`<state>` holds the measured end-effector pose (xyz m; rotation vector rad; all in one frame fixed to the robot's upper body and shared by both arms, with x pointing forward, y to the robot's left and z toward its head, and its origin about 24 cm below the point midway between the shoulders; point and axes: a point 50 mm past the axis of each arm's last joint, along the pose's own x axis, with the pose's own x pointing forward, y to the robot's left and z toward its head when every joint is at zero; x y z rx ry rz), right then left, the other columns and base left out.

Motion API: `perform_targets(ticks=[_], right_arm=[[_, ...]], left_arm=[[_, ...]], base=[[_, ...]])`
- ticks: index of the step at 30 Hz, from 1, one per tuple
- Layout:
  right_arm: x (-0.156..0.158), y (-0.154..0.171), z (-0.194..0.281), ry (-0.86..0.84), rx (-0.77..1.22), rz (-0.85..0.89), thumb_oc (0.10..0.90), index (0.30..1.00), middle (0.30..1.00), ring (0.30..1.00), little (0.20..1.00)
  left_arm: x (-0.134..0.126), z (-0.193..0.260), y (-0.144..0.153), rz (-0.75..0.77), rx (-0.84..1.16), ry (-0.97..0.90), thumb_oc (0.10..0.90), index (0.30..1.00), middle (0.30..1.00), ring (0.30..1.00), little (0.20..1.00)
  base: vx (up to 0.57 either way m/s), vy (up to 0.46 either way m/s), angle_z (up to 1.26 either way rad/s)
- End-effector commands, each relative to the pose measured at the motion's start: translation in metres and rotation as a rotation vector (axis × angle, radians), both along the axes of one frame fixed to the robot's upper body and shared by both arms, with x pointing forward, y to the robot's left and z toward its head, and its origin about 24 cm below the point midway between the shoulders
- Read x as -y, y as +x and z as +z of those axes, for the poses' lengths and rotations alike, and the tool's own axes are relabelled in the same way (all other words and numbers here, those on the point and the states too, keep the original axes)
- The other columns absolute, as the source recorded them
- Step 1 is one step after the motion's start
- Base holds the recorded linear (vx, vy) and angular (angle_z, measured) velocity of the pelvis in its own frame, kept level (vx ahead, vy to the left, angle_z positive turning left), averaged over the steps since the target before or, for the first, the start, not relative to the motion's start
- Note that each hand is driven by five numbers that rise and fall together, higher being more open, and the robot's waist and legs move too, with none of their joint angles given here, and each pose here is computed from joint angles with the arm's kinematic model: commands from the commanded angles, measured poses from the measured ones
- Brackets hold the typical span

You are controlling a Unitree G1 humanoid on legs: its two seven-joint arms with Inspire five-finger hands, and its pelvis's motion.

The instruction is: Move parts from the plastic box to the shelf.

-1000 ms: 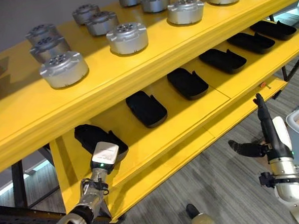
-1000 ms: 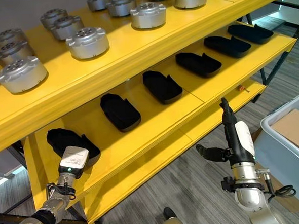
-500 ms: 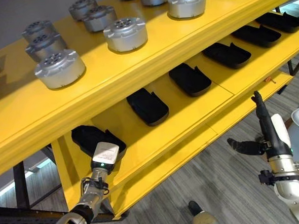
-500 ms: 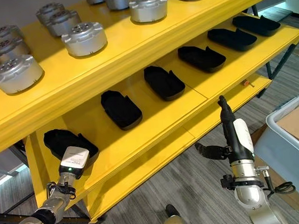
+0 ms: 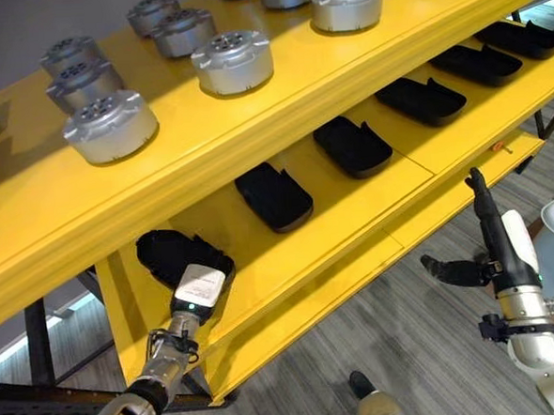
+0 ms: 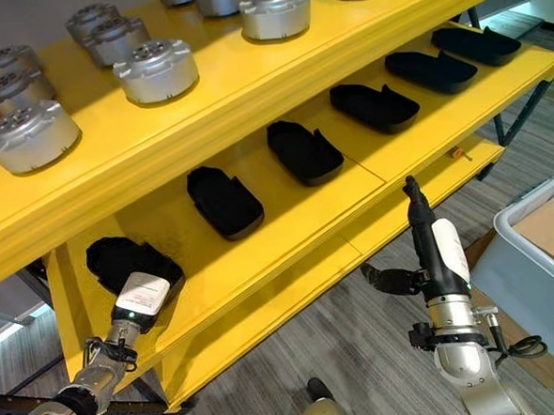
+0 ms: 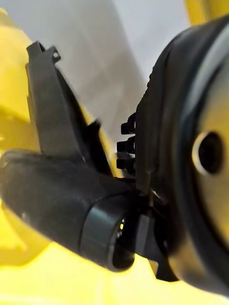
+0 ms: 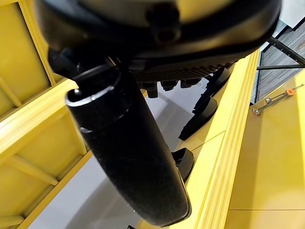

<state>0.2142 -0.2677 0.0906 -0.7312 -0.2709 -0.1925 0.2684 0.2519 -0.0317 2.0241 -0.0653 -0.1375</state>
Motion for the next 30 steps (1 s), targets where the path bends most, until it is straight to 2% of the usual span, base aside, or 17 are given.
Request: perform_targets(ticks=[1,17,30], right_arm=[[-0.0034,0.0232,0.0551,-0.046,0.273,0.069,0.900,1.000,1.000,1.000,1.000],[-0.0017,0.0273,0.0599,-0.056,0.263,0.074,0.900,1.000,1.000,1.000,1.000],[-0.0014,0.0298,0.0645,-0.063,0.261,0.080,0.900,1.000,1.000,1.000,1.000]], left_arm=[[-0.0295,-0.0011,-0.0077,0.032,-0.091,0.109,0.900,1.000,1.000,1.000,1.000],[-0.0324,0.0035,-0.0027,0.008,-0.201,0.072,0.900,1.000,1.000,1.000,1.000],[-0.0271,-0.0058,-0.0113,-0.050,-0.271,0.117,0.900,1.000,1.000,1.000,1.000]], base=[[0.00,0.000,0.00],[0.00,0.000,0.00],[0.00,0.000,0.00]])
